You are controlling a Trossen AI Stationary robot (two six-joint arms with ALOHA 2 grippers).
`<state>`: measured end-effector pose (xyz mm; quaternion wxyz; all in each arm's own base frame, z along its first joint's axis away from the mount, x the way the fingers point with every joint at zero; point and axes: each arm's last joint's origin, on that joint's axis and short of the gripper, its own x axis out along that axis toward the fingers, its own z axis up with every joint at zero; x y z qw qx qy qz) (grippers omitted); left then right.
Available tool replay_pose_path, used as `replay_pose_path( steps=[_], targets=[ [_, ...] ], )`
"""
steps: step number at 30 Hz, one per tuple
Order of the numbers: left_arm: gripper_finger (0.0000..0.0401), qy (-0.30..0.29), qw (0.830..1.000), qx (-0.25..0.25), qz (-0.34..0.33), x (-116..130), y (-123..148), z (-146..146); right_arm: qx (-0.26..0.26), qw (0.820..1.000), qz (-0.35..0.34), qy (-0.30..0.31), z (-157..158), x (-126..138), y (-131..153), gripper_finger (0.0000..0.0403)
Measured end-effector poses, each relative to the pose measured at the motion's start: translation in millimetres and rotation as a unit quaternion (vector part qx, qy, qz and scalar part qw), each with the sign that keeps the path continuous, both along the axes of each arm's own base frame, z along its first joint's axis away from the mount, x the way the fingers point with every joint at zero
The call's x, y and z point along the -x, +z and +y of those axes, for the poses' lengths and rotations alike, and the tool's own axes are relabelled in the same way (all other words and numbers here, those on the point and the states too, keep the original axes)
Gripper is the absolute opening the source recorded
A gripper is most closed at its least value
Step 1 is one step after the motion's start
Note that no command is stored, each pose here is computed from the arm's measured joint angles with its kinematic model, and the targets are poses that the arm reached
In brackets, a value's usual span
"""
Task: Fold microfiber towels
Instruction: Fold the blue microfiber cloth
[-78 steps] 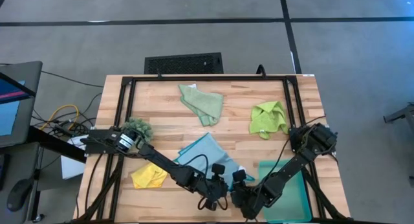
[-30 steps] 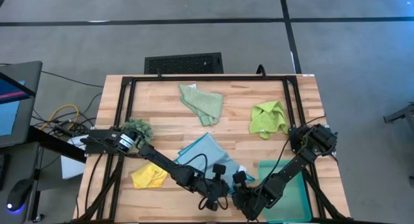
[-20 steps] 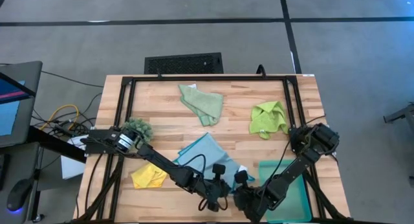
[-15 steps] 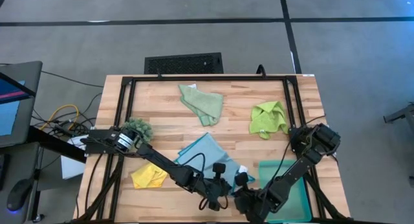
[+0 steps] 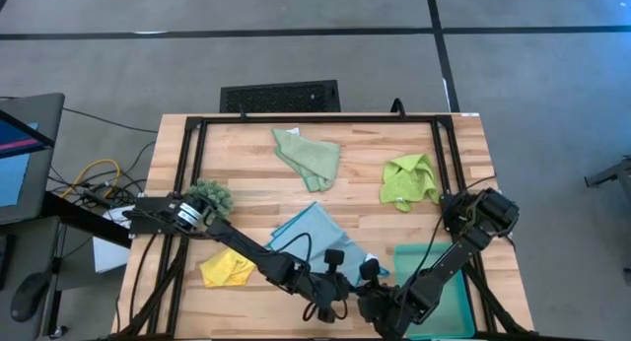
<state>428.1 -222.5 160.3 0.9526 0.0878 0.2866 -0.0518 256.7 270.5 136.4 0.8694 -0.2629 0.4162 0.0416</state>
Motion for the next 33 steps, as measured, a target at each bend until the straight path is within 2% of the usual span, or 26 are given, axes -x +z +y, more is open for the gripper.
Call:
replay_pose_path(
  steps=[7,24,28,33],
  targets=[
    [0.0,-0.009,1.0,-0.014,0.026,3.2,15.8,-10.9,0.002,1.0,0.0,-0.001,-0.3,0.1,-0.1,0.0017],
    [0.0,-0.007,1.0,-0.013,0.027,4.1,15.7,-12.1,-0.018,1.0,-0.023,0.007,10.0,-8.8,16.6,0.0026],
    [0.0,-0.007,1.0,-0.013,0.027,4.1,15.7,-12.1,-0.025,0.999,-0.023,-0.001,9.9,-8.7,16.5,0.0041],
    [0.0,-0.004,0.999,-0.012,0.034,4.8,14.6,-11.5,-0.035,0.999,-0.011,-0.002,11.3,-5.5,15.5,0.0083]
  ],
)
